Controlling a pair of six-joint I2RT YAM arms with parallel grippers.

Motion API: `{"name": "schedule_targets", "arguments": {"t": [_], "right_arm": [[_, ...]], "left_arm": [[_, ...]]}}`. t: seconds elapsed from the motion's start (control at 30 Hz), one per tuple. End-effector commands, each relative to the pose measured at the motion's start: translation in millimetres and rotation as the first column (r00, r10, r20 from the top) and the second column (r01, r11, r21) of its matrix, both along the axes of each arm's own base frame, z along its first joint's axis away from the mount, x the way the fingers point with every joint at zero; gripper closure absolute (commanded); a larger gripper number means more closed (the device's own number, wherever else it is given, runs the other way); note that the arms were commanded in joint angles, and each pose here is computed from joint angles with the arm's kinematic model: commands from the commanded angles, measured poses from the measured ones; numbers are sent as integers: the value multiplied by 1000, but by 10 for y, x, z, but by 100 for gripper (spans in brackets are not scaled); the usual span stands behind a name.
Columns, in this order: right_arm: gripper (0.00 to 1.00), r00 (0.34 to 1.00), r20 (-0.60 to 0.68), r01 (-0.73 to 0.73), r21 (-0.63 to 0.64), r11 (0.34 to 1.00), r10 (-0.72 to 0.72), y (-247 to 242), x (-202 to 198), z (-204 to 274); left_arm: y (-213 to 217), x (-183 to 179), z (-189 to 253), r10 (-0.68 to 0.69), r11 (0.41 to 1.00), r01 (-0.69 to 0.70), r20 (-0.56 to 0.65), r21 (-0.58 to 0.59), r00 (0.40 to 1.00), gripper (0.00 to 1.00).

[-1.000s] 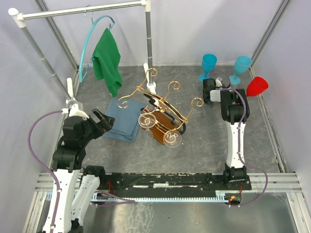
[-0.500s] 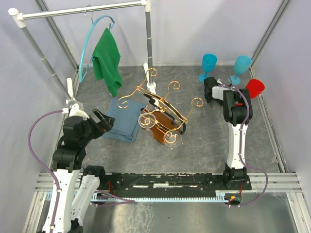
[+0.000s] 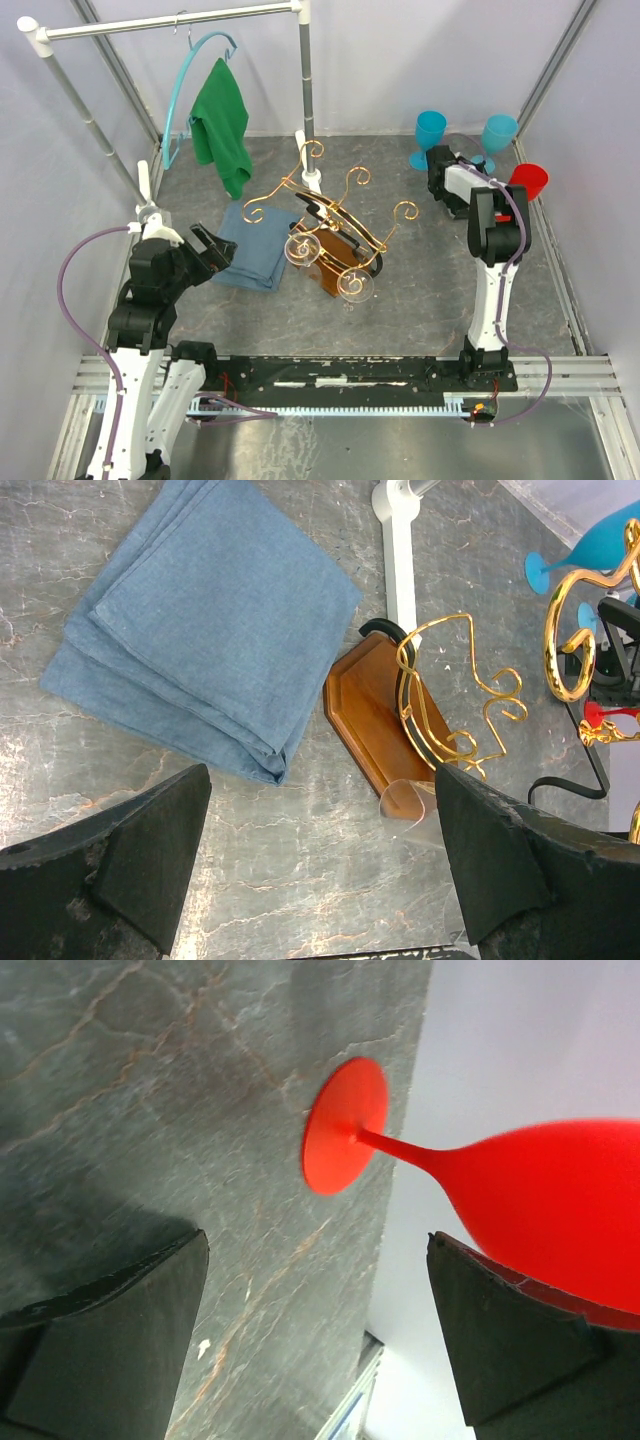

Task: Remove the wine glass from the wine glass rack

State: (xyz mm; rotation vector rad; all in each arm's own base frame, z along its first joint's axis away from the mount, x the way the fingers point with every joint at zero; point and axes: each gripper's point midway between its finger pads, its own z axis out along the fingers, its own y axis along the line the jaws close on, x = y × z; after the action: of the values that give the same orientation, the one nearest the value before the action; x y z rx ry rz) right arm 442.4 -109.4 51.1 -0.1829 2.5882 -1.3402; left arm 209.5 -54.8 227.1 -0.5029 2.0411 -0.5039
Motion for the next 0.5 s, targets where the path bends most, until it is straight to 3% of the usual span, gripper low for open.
{"name": "schedule_targets", "arguments": {"t": [0.0,0.23,0.37,0.47], "right_arm": [[1,1000,6,-10,267,964,9,360,-64,-155],[2,998,-12,-48,352,935,56,659,-148,-106],[6,996,63,-91,476,875,69,934,-140,85],[7,986,155,-137,593,793,54,1175,-95,359]], "left_arm": [[9,45,143,-12,1000,11,49,24,999,1],[10,42,118,-10,1000,9,45,23,999,1],[20,44,99,-4,1000,3,40,25,999,1],[27,42,99,-1,1000,0,37,27,999,1]]}}
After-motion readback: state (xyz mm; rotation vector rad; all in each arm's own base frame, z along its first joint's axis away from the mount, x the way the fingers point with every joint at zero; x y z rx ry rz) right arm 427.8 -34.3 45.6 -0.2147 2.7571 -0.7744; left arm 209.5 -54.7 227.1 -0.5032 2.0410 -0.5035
